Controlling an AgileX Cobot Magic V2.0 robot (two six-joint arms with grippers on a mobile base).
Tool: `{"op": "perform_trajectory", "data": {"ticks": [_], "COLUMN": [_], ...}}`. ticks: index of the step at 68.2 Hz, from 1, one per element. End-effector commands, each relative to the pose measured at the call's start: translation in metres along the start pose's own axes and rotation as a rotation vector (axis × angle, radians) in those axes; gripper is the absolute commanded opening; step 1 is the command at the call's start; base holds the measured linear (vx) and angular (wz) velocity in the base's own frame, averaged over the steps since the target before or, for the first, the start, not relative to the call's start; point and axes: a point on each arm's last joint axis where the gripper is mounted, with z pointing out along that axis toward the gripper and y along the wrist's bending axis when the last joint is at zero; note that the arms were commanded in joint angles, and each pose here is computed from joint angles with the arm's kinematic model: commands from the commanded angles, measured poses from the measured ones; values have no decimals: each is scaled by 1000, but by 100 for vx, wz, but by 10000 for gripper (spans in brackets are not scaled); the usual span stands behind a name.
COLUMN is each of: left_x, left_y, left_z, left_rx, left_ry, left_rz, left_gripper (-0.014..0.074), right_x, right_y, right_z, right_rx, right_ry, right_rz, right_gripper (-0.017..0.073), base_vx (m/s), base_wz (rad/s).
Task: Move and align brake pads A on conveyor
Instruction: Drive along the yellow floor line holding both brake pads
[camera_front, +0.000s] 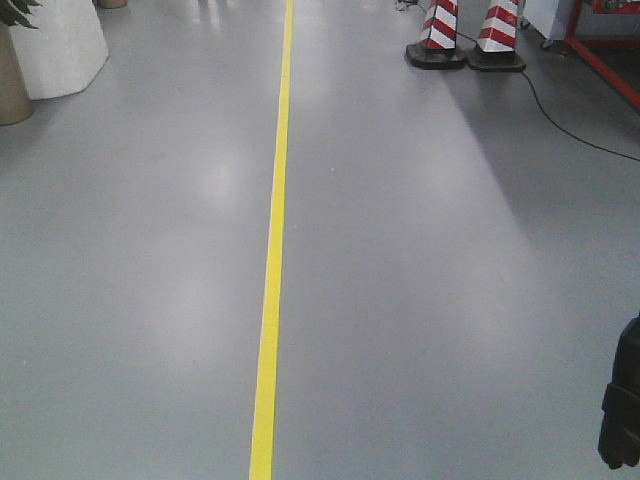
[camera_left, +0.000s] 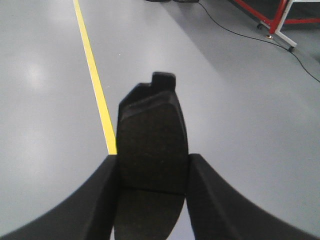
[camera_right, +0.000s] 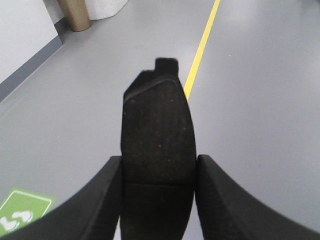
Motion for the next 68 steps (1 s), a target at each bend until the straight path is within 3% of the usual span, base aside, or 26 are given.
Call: {"op": "perform_trajectory", "data": {"ticks": [1, 68], "left_x": [-16, -16], "left_y": [-3, -3], "left_z": [-4, -4], "left_rx": [26, 26], "left_ry": [-109, -109], "left_rz": [-4, -4], "left_gripper": [-6, -6], "right_x": [-17, -15], "right_y": [3, 3], "right_z": [-4, -4], "right_rx": [-24, -20], "right_ry": [-111, -98], "right_rz": [-24, -23], "right_gripper": [-4, -4], "base_vx": [58, 66], "base_wz": [3, 5]}}
